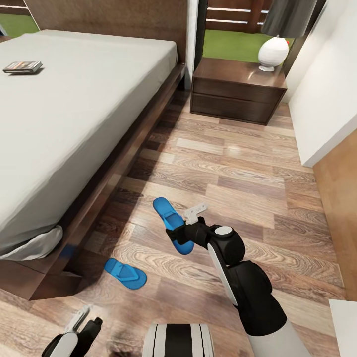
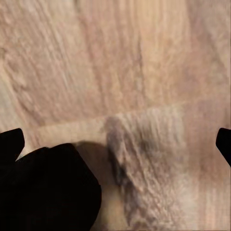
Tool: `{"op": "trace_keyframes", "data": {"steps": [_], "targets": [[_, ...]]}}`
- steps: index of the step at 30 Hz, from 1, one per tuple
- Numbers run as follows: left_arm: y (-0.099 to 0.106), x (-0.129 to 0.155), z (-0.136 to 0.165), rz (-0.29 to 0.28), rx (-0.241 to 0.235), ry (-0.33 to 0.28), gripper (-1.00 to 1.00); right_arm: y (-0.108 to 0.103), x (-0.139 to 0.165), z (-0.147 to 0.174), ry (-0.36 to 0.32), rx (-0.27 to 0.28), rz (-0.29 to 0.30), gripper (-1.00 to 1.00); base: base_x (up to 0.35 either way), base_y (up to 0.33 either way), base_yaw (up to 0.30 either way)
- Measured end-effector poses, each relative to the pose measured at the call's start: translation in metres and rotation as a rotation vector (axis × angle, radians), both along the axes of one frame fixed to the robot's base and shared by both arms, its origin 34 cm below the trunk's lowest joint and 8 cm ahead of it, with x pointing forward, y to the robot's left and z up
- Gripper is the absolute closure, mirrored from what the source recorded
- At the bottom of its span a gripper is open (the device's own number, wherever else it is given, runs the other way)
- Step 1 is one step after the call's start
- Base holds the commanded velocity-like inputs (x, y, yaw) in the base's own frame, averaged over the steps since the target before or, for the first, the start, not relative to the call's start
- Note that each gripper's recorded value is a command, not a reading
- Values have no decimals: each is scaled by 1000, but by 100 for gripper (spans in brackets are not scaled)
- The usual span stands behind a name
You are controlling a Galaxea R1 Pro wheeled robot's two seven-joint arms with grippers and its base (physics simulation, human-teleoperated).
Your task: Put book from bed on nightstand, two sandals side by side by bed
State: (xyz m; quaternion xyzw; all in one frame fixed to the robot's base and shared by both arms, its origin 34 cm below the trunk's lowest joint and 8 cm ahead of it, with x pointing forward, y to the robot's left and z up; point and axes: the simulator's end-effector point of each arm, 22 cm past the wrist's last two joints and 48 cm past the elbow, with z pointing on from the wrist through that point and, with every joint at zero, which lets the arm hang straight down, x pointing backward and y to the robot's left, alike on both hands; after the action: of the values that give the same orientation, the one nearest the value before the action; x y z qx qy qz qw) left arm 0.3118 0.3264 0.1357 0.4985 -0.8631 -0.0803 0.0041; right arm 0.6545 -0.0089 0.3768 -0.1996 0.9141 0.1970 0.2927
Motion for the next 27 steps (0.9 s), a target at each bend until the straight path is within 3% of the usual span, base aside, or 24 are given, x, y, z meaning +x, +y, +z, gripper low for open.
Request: {"op": "trace_keyframes", "data": {"steps": [3, 9, 14, 16, 18, 20, 22, 27], "targets": [[31, -15, 17, -21, 36, -24, -100, 1, -1, 1, 5, 13, 0, 100, 0, 0, 100], [68, -33, 41, -20, 81, -56, -100, 10, -6, 0, 20, 38, 17, 100, 0, 0, 220], [115, -49, 64, 50, 152, -76, -100, 40, -42, -42, 92, 9, 124, 100, 0, 0, 267], [129, -59, 80, 49, 165, -83, -100, 47, -63, -77, 133, -7, 175, 100, 0, 0, 276], [136, -64, 85, 51, 175, -83, -100, 48, -72, -88, 147, -4, 204, 100, 0, 0, 277], [141, -67, 87, 57, 186, -84, -100, 45, -76, -94, 146, -5, 229, 100, 0, 0, 278], [145, -71, 89, 64, 195, -78, -100, 24, -75, -106, 123, -55, 252, 100, 0, 0, 278], [147, -76, 89, 65, 200, -69, -100, 2, -75, -117, 112, -99, 268, 100, 0, 0, 264]]}}
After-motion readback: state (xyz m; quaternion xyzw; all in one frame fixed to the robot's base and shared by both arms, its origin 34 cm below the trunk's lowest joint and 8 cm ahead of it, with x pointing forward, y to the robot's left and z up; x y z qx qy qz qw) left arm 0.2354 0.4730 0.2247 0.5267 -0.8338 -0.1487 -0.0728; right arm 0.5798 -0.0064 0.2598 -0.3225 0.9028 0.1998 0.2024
